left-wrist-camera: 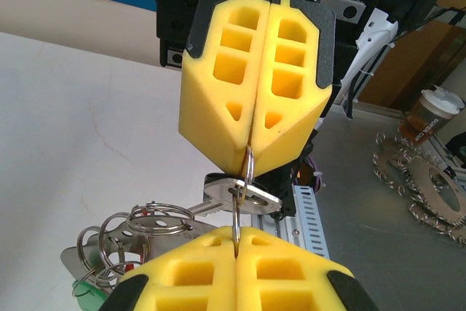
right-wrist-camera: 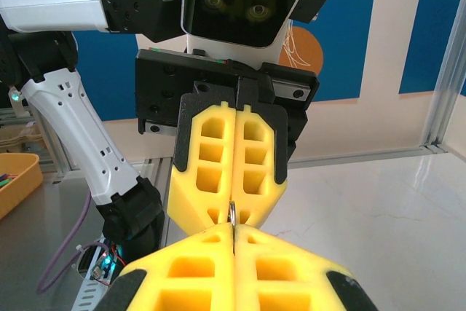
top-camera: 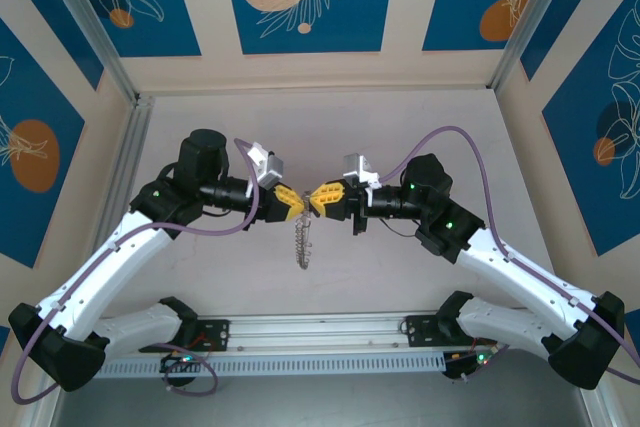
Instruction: Put the keys on the keyring
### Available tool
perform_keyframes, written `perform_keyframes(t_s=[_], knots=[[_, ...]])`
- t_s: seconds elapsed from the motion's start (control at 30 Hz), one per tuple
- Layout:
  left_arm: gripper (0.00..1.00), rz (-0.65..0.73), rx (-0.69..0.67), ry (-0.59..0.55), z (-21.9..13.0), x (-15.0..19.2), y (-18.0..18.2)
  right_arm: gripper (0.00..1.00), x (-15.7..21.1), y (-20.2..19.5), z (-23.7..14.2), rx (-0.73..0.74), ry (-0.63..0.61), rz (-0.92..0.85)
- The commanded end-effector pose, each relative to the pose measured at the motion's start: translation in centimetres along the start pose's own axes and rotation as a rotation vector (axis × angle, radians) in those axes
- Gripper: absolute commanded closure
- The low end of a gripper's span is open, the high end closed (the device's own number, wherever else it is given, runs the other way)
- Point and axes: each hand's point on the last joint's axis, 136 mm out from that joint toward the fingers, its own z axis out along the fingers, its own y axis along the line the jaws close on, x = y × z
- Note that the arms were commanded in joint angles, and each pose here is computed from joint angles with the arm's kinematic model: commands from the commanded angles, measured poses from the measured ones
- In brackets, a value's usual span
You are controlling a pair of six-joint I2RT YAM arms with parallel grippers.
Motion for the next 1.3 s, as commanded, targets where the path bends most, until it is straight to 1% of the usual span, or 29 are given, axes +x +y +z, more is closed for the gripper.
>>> perform_keyframes(t_s=[0.0, 0.2, 0.6, 1.03, 1.27], knots=[[1.00, 0.087, 0.028, -0.047, -0.8, -2.0, -1.8, 1.00, 0.4, -0.2, 0.0, 0.020, -0.006, -0.002], [1.00, 0.094, 0.044, -0.058, -0.9, -2.3, -2.2, 1.00, 1.1, -0.4, 0.0, 0.026, 0.008, 0.004], [1.00, 0.134, 0.080, -0.123, -1.6, -4.0, -3.5, 1.00, 1.5, -0.3, 0.0, 0.014, 0.015, 0.017], [1.00, 0.121, 0.074, -0.113, -1.3, -3.8, -3.0, 1.00, 1.0, 0.5, 0.1, -0.029, 0.014, 0.010], [1.00, 0.120, 0.049, -0.105, -1.2, -3.5, -2.6, 1.00, 0.8, 0.9, 0.4, -0.050, 0.024, 0.009]])
